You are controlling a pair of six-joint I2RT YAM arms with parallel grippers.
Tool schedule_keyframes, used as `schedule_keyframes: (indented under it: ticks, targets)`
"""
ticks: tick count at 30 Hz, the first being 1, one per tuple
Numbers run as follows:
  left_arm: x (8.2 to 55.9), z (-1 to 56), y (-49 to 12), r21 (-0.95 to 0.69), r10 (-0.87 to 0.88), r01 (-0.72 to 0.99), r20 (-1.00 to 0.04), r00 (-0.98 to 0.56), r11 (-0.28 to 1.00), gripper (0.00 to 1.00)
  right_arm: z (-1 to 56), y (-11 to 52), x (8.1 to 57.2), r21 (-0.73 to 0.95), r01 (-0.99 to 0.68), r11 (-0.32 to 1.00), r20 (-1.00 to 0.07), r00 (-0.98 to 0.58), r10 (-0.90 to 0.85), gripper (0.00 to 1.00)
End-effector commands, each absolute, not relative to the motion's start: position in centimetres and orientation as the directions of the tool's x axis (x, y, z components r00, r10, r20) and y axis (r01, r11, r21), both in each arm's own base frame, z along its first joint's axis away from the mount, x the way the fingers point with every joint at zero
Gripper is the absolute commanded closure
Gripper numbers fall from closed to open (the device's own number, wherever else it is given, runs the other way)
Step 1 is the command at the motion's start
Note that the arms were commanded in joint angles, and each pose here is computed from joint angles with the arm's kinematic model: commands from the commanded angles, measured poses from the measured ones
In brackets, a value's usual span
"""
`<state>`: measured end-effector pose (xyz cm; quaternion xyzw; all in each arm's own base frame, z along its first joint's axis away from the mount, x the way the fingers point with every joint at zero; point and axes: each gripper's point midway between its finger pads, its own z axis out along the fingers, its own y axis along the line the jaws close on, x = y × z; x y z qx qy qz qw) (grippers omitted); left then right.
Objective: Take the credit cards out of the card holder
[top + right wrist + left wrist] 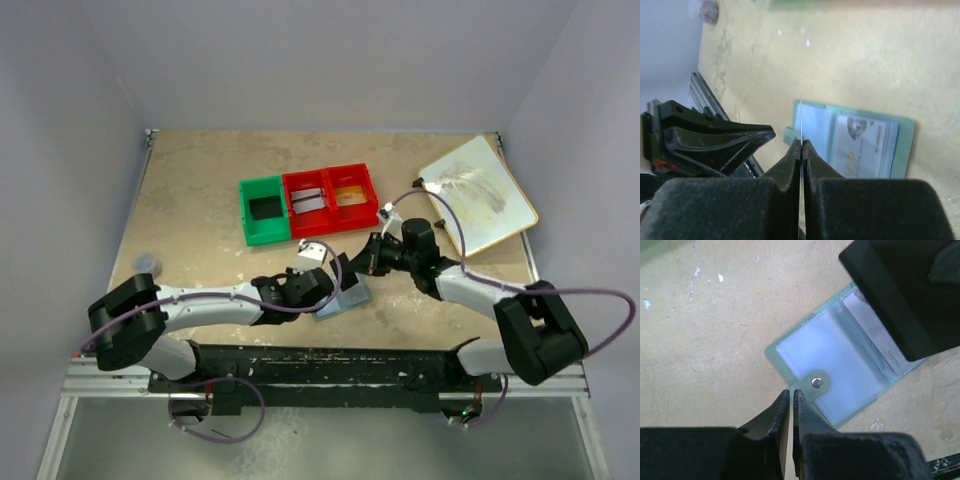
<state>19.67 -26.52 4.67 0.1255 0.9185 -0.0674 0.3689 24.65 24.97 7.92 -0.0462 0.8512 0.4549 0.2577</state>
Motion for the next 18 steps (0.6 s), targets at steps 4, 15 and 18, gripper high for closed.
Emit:
schedule_keyframes:
  ticks: [4, 15, 18]
  targets:
    - [21.5, 10.0, -24.9, -0.120, -0.018, 0.129, -0.800, -0.599, 0.984, 0.79, 14.4, 23.8, 28.3, 0.544, -0.526, 0.654, -0.771, -0.620, 0.143, 1.00]
    - [22.7, 10.2, -15.7, -0.176, -0.271, -0.229, -0.819, -0.506, 0.957, 0.37, 22.2, 27.3, 29.3, -0.013, -0.774, 0.633, -0.996, -0.045, -0.076, 1.00]
    - [22.5, 8.0, -12.9, -0.120, -0.304, -0.342, -0.775, -0.554, 0.932, 0.37, 23.0, 28.7, 30.6, -0.095, -0.784, 0.614, -0.992, 0.022, -0.124, 1.00]
